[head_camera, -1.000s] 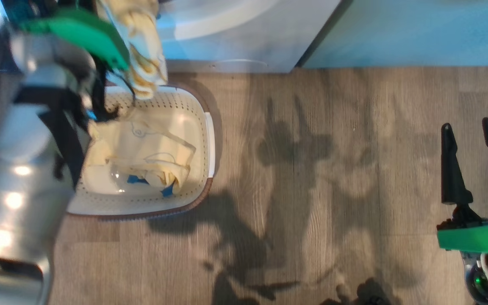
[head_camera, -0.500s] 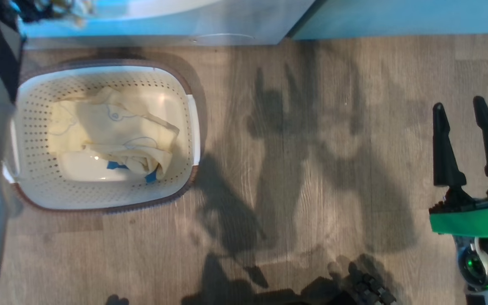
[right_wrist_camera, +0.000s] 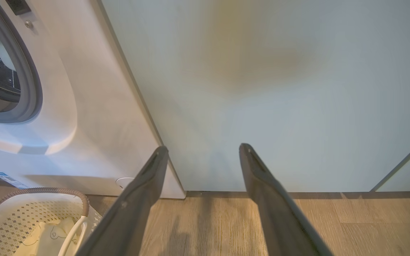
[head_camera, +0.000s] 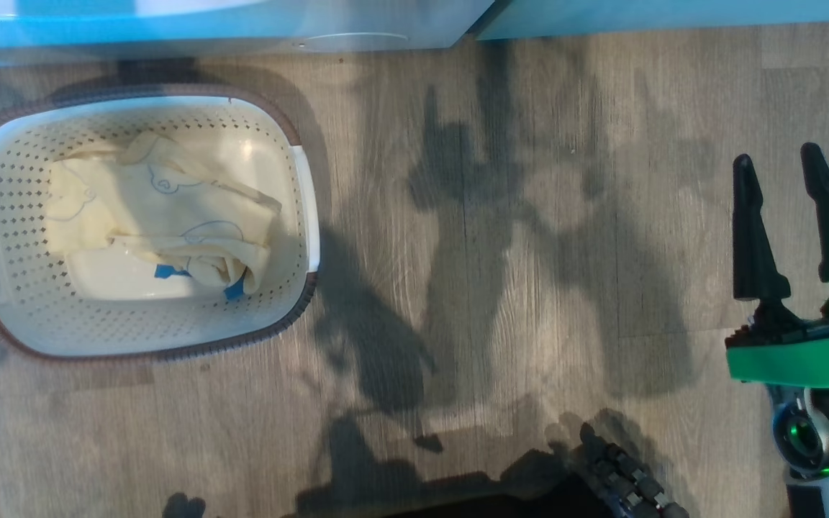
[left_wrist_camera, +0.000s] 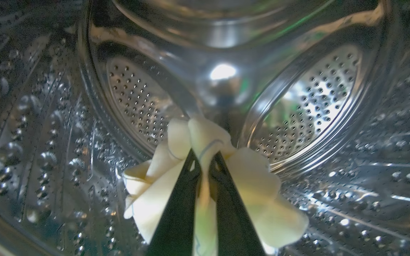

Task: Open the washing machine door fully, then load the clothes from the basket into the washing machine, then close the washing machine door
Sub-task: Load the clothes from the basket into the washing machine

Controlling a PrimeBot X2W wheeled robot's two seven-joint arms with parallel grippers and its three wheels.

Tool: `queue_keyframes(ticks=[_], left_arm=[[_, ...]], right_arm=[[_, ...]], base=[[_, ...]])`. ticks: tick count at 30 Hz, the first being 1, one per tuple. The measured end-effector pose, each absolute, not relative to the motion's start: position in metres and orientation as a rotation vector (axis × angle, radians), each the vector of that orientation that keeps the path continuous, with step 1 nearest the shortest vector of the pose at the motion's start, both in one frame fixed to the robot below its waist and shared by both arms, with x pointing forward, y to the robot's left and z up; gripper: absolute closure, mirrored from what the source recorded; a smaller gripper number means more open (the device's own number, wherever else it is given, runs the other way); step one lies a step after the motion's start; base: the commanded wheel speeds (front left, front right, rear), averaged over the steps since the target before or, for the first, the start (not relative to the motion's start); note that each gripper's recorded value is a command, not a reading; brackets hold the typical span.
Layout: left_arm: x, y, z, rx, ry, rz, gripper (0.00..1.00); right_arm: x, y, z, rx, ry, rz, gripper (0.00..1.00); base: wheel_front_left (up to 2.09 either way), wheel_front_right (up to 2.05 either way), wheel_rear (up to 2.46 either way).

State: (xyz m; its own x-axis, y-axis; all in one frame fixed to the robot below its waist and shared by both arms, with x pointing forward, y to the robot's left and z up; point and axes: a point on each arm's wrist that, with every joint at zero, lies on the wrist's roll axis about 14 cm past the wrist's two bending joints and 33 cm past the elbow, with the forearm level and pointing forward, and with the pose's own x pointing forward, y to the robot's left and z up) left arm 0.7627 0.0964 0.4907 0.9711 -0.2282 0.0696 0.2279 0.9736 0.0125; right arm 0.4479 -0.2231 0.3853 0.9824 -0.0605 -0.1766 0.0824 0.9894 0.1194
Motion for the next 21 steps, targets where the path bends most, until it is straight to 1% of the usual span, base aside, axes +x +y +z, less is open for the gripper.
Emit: queue_keyframes(ticks=[2, 3, 4, 5, 7, 8, 9, 21], left_arm=[[0.764, 0.1, 0.481, 0.008, -0.043, -0.216, 1.0], [0.764, 0.102, 0.473, 0.007, -0.021, -0.212, 0.91], [0.764, 0.103, 0.467, 0.001, -0.002, -0.206, 0.55], [0.763, 0.106, 0.46, -0.006, 0.021, -0.198, 0.07], [0.762, 0.107, 0.449, -0.019, 0.055, -0.199, 0.06], [0.762, 0.107, 0.446, -0.025, 0.065, -0.197, 0.01], [0.761, 0.107, 0.443, -0.035, 0.076, -0.195, 0.0], [0.745, 0.111, 0.423, -0.057, 0.113, -0.18, 0.0]], right_arm=[[0.45, -0.223, 0.384, 0.128, 0.174, -0.07, 0.0], [0.45, -0.222, 0.383, 0.129, 0.176, -0.07, 0.0], [0.45, -0.222, 0.382, 0.134, 0.179, -0.071, 0.0], [0.45, -0.222, 0.381, 0.135, 0.181, -0.071, 0.0], [0.45, -0.221, 0.378, 0.137, 0.185, -0.069, 0.0], [0.451, -0.221, 0.378, 0.138, 0.187, -0.068, 0.0], [0.451, -0.221, 0.377, 0.138, 0.187, -0.068, 0.0], [0.456, -0.221, 0.378, 0.144, 0.174, -0.069, 0.0]], base=[[0.0, 0.0, 0.0], [0.0, 0.0, 0.0], [0.0, 0.0, 0.0], [0.0, 0.0, 0.0], [0.0, 0.0, 0.0], [0.0, 0.0, 0.0], [0.0, 0.0, 0.0], [0.0, 0.0, 0.0]])
